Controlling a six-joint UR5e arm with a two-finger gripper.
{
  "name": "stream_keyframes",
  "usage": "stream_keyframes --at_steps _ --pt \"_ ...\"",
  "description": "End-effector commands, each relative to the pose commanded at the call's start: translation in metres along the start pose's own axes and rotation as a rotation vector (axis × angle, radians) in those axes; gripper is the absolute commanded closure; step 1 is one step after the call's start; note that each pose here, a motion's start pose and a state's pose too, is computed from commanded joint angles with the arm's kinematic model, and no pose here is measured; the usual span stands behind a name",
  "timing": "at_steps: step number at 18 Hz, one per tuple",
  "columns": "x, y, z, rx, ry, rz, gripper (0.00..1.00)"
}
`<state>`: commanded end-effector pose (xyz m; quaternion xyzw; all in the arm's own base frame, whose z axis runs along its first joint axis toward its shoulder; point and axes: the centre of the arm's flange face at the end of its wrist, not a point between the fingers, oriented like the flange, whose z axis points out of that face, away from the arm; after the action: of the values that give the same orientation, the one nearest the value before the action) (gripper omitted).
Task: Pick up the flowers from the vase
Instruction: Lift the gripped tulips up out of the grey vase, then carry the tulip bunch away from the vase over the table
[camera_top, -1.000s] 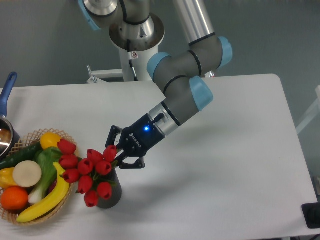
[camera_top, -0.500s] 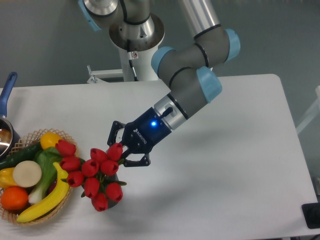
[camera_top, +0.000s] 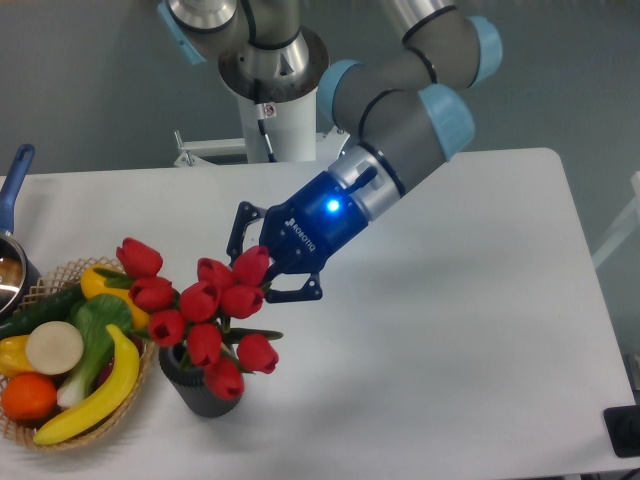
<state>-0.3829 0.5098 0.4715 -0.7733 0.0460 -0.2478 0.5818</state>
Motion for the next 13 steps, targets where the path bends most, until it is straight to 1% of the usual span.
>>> stream_keyframes --at_steps 5,8,11,13 --pt "-0.005 -0.013 -0.016 0.014 -0.025 0.025 0.93" --pt "-0.014 -0.021 -0.040 0.038 -0.053 0.042 0.91" --pt "-0.021 -0.035 -0.064 0.053 -0.093 0.062 0.90" --pt "-0.027 -0.041 -0.087 0.063 -0.130 0.073 0.90"
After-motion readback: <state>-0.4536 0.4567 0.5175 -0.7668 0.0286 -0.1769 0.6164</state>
